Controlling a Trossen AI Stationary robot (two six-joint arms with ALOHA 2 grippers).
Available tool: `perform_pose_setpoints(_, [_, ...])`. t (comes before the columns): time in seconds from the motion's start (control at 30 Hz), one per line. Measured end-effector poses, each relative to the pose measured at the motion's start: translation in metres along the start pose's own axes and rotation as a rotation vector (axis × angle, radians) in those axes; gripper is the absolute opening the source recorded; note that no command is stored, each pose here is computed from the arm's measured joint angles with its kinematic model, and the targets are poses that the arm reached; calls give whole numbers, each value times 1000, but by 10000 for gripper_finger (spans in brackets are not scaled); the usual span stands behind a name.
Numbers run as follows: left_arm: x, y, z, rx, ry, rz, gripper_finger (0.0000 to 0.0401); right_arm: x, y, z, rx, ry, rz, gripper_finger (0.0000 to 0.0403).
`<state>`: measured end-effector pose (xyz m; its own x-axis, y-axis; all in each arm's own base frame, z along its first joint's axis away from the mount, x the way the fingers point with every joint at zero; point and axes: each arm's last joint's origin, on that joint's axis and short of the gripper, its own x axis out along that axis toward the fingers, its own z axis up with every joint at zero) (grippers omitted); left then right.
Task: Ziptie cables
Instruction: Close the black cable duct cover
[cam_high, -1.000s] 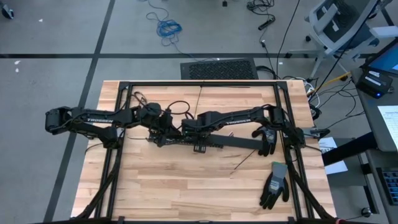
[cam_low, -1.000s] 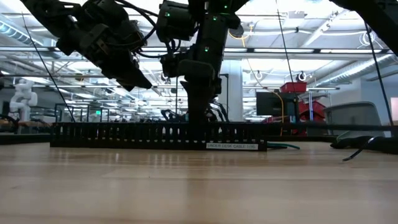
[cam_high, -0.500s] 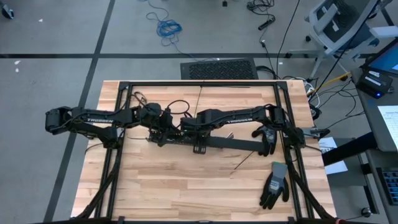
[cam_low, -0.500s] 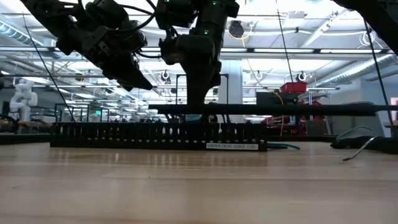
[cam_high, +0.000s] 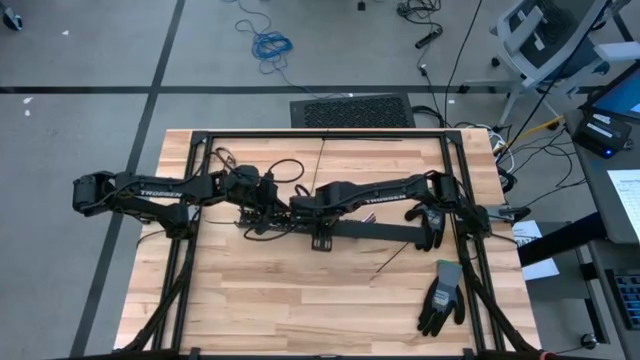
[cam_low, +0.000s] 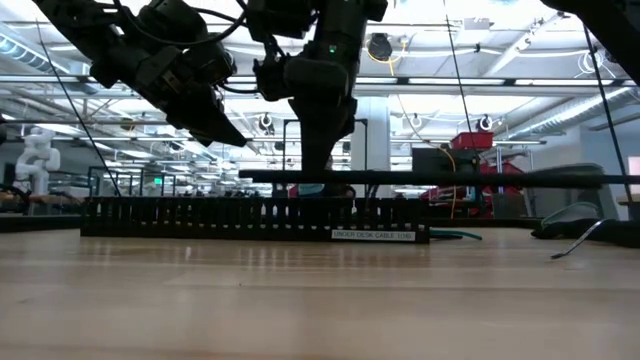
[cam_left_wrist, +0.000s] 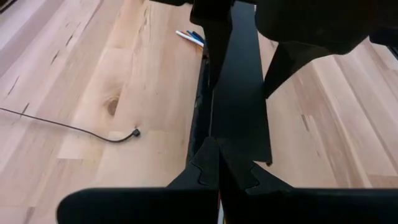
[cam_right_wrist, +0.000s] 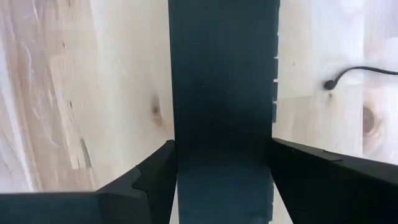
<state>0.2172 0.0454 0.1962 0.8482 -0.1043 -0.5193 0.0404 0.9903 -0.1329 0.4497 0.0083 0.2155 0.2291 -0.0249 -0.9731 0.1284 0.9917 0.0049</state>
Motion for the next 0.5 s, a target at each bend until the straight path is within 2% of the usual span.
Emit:
perform_pose_setpoints(0.37, [0, 0, 0, 7, 3, 9, 0, 2, -3, -16, -24, 160, -42, 201])
perform_pose_setpoints(0.5, [0, 0, 0, 18, 3, 9, 0, 8, -4, -19, -28, 174, -45, 201])
